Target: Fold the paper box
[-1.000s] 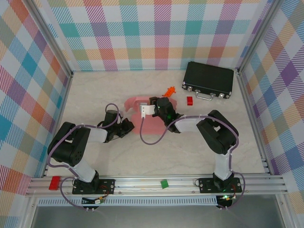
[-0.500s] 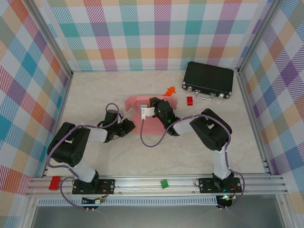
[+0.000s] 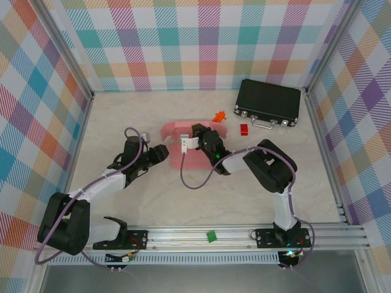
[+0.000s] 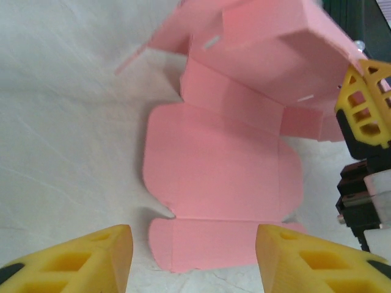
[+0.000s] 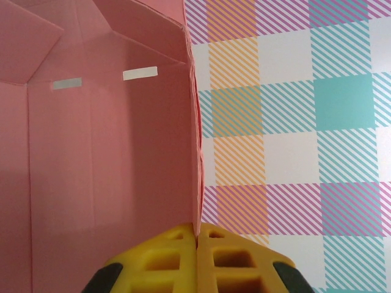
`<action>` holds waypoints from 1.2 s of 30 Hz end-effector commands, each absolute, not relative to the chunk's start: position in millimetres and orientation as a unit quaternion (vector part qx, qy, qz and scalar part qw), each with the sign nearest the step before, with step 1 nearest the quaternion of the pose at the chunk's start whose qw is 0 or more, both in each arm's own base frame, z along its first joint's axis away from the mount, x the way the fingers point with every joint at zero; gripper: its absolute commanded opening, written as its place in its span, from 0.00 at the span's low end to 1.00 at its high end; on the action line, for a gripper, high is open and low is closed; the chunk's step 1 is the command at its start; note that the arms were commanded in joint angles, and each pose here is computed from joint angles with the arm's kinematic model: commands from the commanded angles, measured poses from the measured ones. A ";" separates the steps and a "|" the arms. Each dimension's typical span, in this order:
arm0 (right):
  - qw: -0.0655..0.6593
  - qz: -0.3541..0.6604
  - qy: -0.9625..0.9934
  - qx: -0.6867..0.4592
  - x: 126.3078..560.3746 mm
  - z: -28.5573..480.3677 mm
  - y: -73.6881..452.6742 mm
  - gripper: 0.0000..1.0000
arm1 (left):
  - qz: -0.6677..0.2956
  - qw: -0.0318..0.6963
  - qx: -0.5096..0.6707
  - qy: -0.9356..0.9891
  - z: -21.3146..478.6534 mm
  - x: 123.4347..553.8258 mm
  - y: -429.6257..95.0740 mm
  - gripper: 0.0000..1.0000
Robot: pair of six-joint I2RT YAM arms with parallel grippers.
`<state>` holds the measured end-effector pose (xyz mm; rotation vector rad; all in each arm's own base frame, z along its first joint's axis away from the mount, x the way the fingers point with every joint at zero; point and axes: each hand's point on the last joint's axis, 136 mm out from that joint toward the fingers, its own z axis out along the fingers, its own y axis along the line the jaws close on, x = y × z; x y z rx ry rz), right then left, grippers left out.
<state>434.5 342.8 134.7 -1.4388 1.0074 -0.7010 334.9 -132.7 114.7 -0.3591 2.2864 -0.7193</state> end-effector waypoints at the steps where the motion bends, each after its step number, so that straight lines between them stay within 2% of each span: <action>1: 0.599 -0.307 0.424 -0.606 434.8 140.3 347.2 0.06 | -0.199 0.372 -0.173 0.890 123.7 345.3 -92.5 0.56; 10: 0.600 -0.303 0.426 -0.606 433.5 140.5 348.1 0.06 | -0.151 0.350 -0.229 0.896 116.7 407.2 -49.1 0.56; 15: 0.598 -0.301 0.429 -0.606 434.3 139.6 347.6 0.06 | -0.151 0.298 -0.214 0.918 89.2 446.7 -53.7 0.53; 19: 0.597 -0.301 0.430 -0.606 436.2 140.0 348.4 0.06 | -0.174 0.254 -0.191 0.932 64.9 462.7 -69.2 0.50; 29: 0.594 -0.300 0.433 -0.608 440.4 139.5 353.2 0.06 | -0.266 0.239 -0.118 0.927 71.0 461.2 -110.1 0.50; 36: 0.590 -0.303 0.435 -0.609 443.1 135.8 353.0 0.06 | -0.291 0.221 -0.102 0.925 72.0 450.3 -122.3 0.47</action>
